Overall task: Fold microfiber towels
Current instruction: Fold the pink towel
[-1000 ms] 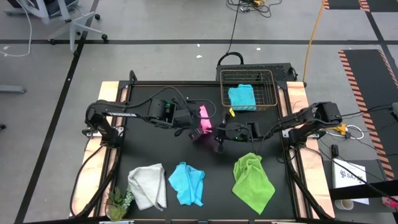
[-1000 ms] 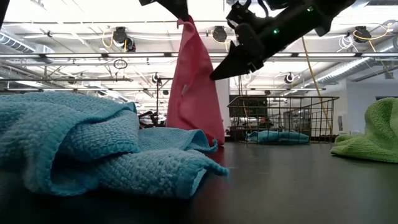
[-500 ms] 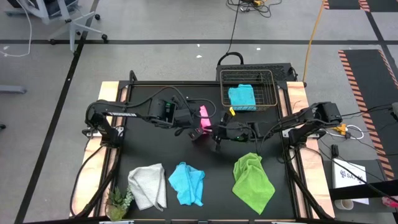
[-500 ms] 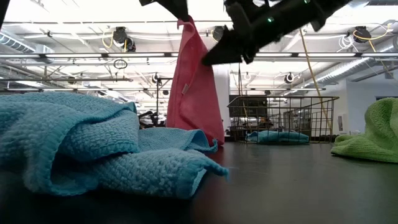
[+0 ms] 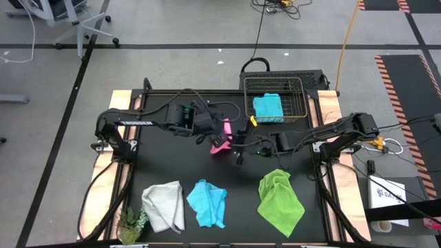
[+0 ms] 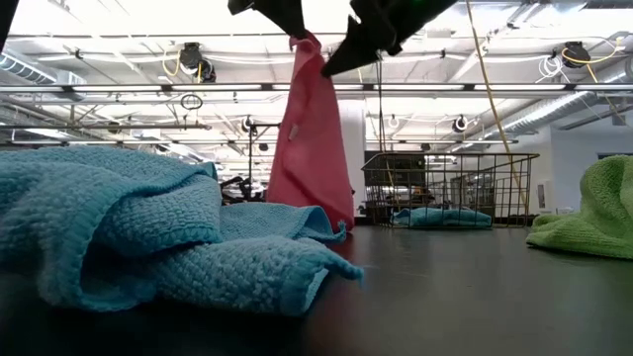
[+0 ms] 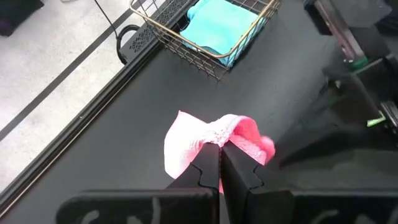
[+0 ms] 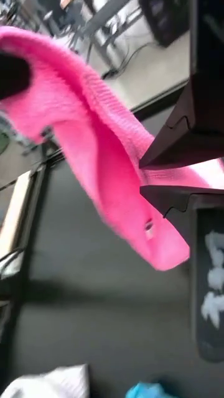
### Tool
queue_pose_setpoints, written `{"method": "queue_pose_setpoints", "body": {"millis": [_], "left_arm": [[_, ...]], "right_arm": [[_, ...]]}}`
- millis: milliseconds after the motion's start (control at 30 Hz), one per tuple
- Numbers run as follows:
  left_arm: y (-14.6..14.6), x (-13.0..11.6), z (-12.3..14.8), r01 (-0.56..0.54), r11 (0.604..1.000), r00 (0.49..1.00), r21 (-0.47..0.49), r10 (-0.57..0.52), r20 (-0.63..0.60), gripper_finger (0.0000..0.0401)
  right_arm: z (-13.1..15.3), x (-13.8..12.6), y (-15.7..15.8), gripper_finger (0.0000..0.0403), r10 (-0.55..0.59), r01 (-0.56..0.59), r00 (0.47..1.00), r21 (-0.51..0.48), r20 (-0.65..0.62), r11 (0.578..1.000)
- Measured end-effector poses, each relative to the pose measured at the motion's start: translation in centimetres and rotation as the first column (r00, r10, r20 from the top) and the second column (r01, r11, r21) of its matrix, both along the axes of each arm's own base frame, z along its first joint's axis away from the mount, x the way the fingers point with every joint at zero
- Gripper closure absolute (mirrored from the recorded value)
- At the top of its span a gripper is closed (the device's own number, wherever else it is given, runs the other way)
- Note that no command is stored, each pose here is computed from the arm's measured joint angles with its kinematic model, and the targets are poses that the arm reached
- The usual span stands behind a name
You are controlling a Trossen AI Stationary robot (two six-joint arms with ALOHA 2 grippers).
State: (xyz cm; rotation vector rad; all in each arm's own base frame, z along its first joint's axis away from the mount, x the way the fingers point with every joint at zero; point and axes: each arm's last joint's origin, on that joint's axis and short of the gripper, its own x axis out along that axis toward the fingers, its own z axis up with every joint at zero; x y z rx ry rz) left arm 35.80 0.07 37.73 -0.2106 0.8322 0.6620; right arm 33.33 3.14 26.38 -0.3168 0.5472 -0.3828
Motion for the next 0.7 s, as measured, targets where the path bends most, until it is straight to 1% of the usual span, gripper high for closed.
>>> {"method": "queue_pose_setpoints", "body": {"millis": [100, 400, 467, 633, 700], "left_arm": [[0.1, 0.0, 0.0, -0.003, 1.000, 1.000, 0.000, 0.003, -0.001, 0.0396], [0.1, 0.0, 0.0, 0.008, 1.000, 1.000, 0.006, -0.007, -0.007, 0.0397], [0.1, 0.0, 0.0, 0.012, 1.000, 1.000, 0.009, -0.012, -0.010, 0.0398], [0.1, 0.0, 0.0, 0.011, 1.000, 1.000, 0.009, -0.011, -0.010, 0.0395], [0.1, 0.0, 0.0, 0.013, 1.000, 1.000, 0.010, -0.013, -0.011, 0.0398]], "right_arm": [[0.2, 0.0, -0.1, 0.0358, -0.023, 0.023, 1.000, -0.030, -0.016, 0.999], [0.8, -0.3, 0.0, 0.0355, -0.020, 0.020, 1.000, -0.024, 0.007, 1.000], [1.3, -0.6, 0.2, 0.0347, -0.013, 0.014, 1.000, -0.020, 0.028, 1.000], [2.7, -1.4, 0.4, 0.0319, -0.028, 0.025, 0.995, 0.029, 0.096, 0.999], [2.9, -1.5, 0.3, 0.0308, -0.031, 0.028, 0.994, 0.031, 0.104, 0.999]]}}
